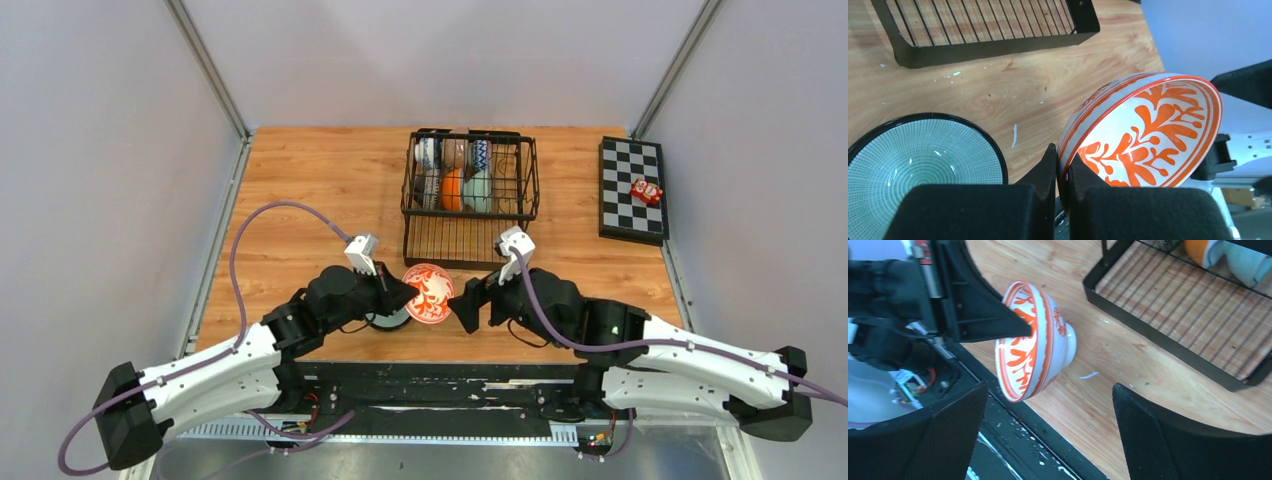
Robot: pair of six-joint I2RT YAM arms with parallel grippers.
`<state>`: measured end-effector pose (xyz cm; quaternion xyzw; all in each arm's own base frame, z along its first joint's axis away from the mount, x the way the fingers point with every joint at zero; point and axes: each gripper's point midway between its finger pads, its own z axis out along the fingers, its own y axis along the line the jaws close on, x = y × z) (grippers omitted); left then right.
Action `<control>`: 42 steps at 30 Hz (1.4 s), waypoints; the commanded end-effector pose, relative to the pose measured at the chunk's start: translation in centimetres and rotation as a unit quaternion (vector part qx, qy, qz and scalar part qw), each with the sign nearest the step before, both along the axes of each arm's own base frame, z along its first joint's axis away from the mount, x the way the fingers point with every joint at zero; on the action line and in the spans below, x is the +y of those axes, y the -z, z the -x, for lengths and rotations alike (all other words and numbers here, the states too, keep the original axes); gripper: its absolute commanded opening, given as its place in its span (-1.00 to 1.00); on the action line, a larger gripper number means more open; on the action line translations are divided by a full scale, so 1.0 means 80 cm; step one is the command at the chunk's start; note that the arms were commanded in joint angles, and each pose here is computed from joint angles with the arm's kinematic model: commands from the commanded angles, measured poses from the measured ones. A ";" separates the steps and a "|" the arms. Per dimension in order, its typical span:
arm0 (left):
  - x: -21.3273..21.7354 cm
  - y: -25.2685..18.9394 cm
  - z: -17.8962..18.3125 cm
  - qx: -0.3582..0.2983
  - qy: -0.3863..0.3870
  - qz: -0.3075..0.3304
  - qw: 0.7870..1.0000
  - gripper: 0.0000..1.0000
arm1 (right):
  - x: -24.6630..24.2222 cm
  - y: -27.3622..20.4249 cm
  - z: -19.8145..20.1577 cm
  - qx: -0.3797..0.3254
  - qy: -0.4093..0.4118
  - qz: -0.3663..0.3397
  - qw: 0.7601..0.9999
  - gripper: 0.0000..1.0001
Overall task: Load the bowls into the dish rack
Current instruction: Turn the bowl upside down on the dish rack.
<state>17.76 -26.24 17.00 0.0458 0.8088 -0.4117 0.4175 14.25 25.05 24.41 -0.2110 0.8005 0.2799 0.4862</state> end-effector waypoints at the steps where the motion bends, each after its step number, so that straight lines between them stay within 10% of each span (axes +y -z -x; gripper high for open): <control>1: -0.011 -0.059 0.001 -0.052 0.040 0.111 0.992 -1.00 | 0.017 -0.023 0.020 -0.010 -0.052 -0.073 0.996 0.93; 18: 0.007 -0.105 0.015 -0.098 0.083 0.266 0.956 -1.00 | 0.040 -0.063 0.027 -0.005 -0.069 -0.157 0.985 0.93; 42: 0.013 -0.112 0.015 -0.096 0.073 0.305 0.945 -1.00 | 0.085 -0.102 0.031 -0.020 -0.112 -0.202 0.973 0.86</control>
